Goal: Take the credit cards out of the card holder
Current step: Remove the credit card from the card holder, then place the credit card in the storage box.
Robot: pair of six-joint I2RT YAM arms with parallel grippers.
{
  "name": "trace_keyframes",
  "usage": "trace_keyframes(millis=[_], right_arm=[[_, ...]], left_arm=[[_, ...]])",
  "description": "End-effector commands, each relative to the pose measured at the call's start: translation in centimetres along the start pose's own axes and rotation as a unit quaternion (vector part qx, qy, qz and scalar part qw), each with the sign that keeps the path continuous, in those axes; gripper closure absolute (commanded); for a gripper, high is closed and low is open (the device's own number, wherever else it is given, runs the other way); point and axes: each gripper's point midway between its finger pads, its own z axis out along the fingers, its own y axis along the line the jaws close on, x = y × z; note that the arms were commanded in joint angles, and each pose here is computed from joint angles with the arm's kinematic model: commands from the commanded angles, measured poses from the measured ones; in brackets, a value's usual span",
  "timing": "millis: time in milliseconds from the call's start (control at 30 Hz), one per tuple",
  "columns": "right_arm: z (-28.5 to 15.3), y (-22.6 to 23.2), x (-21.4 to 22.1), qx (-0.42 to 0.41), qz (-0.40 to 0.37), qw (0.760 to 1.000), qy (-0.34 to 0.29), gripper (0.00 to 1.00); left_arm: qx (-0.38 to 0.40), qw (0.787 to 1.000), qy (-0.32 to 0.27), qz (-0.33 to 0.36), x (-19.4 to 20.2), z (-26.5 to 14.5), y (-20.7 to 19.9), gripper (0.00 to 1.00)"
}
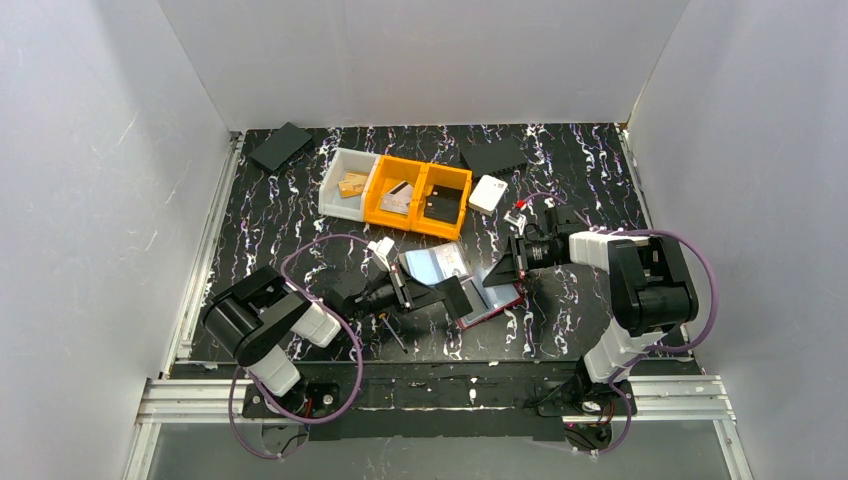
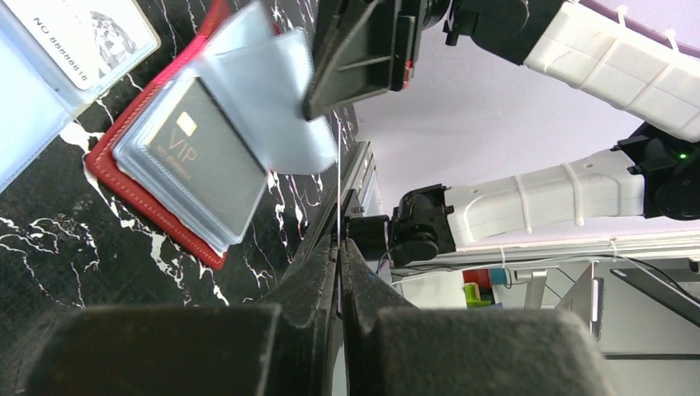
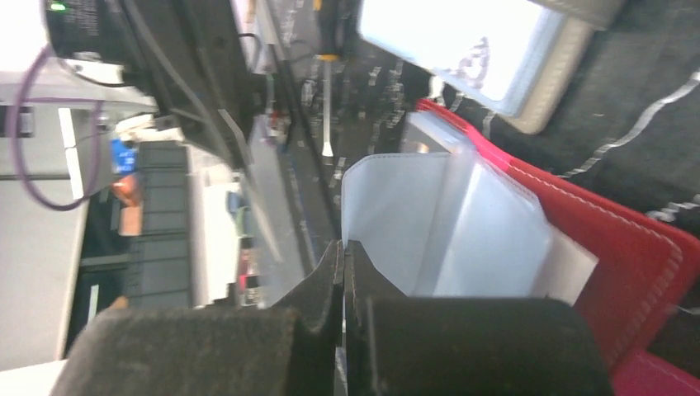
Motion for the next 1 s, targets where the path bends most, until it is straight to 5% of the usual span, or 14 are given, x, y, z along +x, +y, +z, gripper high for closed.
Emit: trace_keyframes(millis=[0,467,633,733,833,967], right_arm=[[-1.1,-2.2,-0.4,0.1,-0.058,0.993,0.011,0.99],[-4.3,-4.1,-2.7,0.255,-0.156,0.954,0.003,0.87],[-5.4,-4.0,-3.6,0.296,-0.182,0.938,-0.014,0.62],[-5.9,-3.9,-3.7,0.306,-0.194,0.932,-0.006,0.56],[-6.1,-2.6,-4.2,0.3,-0.226,0.927,-0.017,0.54],[-4.2,3.0,-2.7,0.159,-0.303,0.94,-0.014,0.4]], left_arm=[[0.023,0.999,0.003,0.023,0.0,-0.8,-1.5,1.0],[-0.011,0.998,0.04,0.054,1.2,-2.3,-1.2,1.0],[-0.018,0.997,0.049,0.06,1.5,-2.7,-1.4,1.0],[-0.018,0.996,0.054,0.062,1.6,-2.8,-1.6,1.0],[-0.019,0.995,0.061,0.071,1.8,-2.7,-1.9,1.0],[-0.016,0.99,0.084,0.115,2.7,-2.2,-2.7,1.0]])
